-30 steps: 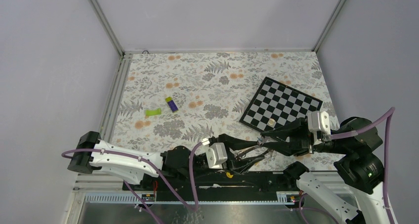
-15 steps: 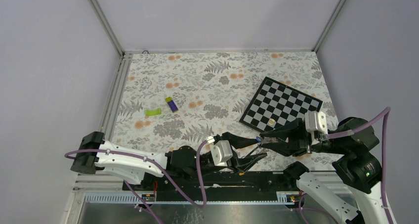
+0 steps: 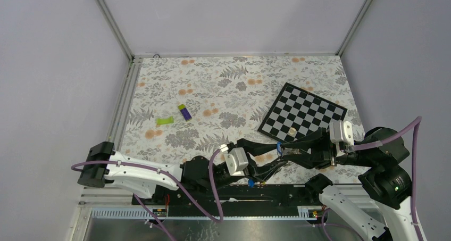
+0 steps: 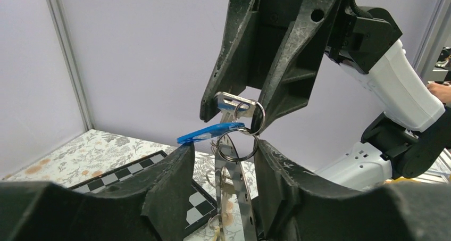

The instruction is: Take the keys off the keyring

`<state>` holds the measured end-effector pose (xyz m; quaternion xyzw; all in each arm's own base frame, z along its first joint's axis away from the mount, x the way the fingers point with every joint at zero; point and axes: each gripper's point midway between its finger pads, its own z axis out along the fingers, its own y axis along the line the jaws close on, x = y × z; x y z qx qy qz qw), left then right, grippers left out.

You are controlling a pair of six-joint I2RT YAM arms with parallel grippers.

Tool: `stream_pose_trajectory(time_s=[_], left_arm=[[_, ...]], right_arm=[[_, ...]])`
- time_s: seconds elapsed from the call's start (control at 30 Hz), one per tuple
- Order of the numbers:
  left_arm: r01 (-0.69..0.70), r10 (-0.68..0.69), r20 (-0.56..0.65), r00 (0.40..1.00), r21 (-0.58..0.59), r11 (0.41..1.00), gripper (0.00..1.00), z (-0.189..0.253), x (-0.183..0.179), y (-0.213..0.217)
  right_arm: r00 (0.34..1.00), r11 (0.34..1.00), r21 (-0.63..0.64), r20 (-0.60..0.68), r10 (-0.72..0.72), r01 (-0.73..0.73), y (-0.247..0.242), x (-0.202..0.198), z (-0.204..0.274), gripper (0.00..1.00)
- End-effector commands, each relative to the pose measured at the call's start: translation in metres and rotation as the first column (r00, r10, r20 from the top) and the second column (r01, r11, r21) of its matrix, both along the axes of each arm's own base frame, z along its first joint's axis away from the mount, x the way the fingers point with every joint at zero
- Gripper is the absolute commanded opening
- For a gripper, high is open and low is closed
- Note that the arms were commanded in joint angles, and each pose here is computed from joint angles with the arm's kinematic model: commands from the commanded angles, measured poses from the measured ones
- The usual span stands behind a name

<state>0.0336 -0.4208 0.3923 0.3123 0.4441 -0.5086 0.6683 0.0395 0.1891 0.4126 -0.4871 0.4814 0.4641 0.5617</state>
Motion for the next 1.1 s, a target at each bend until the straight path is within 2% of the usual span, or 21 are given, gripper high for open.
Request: stream_pose_trajectory(time_s=[0.0, 0.3, 0.43, 0.6, 0.83, 1.07], left_arm=[[-0.030, 0.030, -0.004, 1.000, -0.111, 0.993, 0.50, 0.031, 0.007, 0.007], [0.003, -0.001, 0.018, 1.000, -0.093, 0.996, 0.44, 0.027, 0.001, 0.002], [0.014, -0.013, 0.016, 1.000, -0.088, 0.996, 0.54, 0.024, -0.001, 0.001], [0.016, -0.014, 0.013, 1.000, -0.089, 0.996, 0.54, 0.023, -0.001, 0.001], [0.018, -0.018, 0.010, 1.000, -0.088, 0.996, 0.36, 0.023, -0.001, -0.001], [0.019, -0.019, 0.009, 1.000, -0.090, 0.996, 0.26, 0.023, -0.001, -0.001]], right_arm=[[0.999, 0.999, 0.038, 0.051, 0.020, -0.021, -0.001, -0.007, 0.013, 0.00], [0.998, 0.999, 0.053, 0.061, 0.005, -0.008, -0.002, -0.005, 0.018, 0.02], [0.998, 0.997, 0.072, 0.063, 0.006, -0.011, -0.001, -0.005, 0.022, 0.02], [0.998, 0.996, 0.088, 0.068, 0.003, -0.009, -0.002, -0.006, 0.025, 0.02], [0.998, 0.996, 0.088, 0.066, 0.000, -0.006, -0.003, -0.006, 0.024, 0.02], [0.998, 0.996, 0.090, 0.067, -0.004, -0.002, -0.003, -0.006, 0.024, 0.02]])
